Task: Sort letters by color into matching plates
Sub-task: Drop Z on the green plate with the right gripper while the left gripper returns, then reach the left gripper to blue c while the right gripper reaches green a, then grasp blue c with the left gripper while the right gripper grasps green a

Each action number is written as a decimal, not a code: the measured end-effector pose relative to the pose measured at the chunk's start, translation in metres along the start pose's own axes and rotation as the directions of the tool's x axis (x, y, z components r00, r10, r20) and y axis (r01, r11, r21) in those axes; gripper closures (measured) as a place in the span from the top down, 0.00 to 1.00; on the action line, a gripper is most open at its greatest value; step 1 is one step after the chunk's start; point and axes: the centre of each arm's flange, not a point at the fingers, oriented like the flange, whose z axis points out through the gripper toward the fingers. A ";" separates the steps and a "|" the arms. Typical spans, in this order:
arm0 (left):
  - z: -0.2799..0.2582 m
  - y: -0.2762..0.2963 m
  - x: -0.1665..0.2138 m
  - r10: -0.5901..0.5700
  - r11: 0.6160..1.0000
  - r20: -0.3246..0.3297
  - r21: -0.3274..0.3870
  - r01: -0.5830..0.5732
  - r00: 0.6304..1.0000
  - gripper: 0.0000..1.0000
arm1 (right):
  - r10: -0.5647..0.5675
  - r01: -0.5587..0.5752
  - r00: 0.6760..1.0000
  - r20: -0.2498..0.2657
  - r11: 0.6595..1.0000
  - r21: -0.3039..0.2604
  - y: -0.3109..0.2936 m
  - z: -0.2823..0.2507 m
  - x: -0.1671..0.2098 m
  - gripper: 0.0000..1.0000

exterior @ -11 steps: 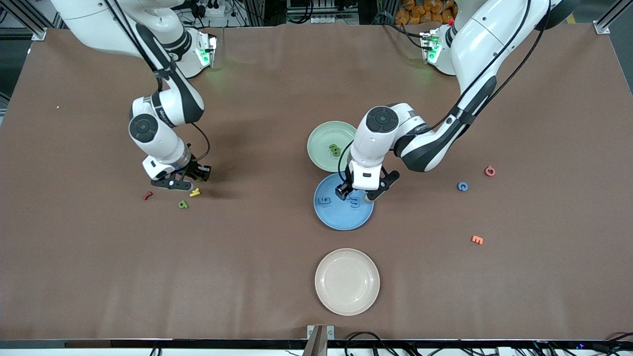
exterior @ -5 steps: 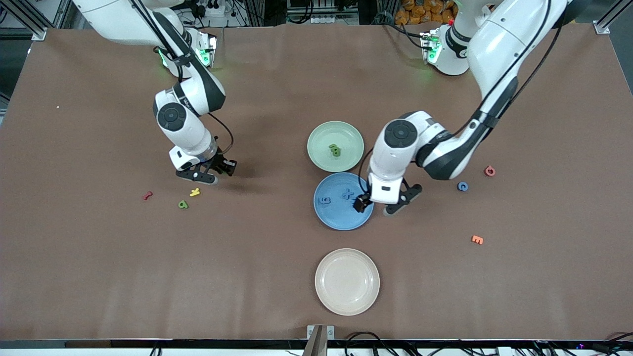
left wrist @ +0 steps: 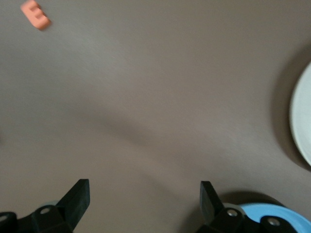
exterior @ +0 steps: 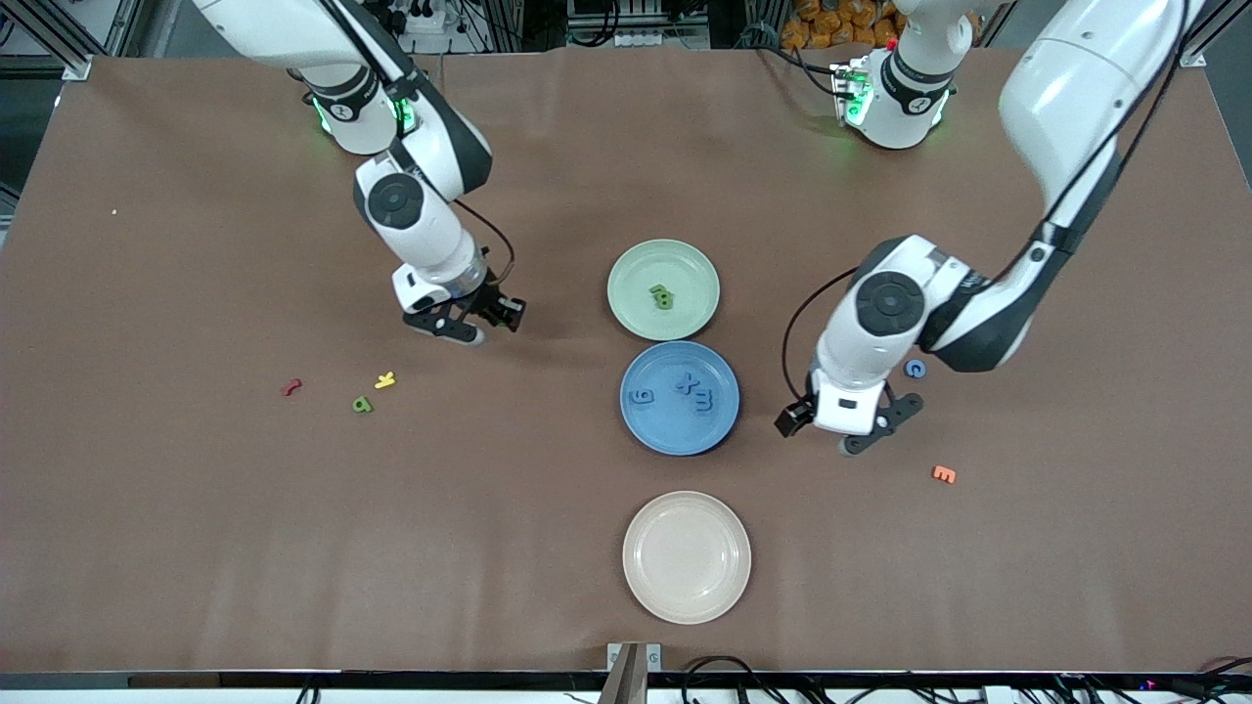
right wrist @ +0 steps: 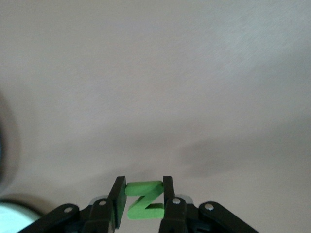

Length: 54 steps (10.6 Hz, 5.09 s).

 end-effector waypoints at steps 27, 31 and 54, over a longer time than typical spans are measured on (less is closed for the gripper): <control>0.043 -0.147 0.072 0.506 0.848 0.173 0.078 -0.524 0.845 1.00 | 0.277 -0.278 0.961 0.014 0.960 0.038 -0.216 0.048 -0.144 0.77; -0.005 -0.141 0.079 0.497 0.860 0.104 0.068 -0.505 0.861 1.00 | 0.312 -0.311 0.950 -0.023 0.950 0.043 -0.213 0.019 -0.102 0.77; -0.011 -0.192 0.058 0.647 0.757 0.168 -0.030 -0.652 0.744 1.00 | 0.321 -0.327 0.942 -0.098 0.944 -0.051 0.195 -0.064 0.203 0.73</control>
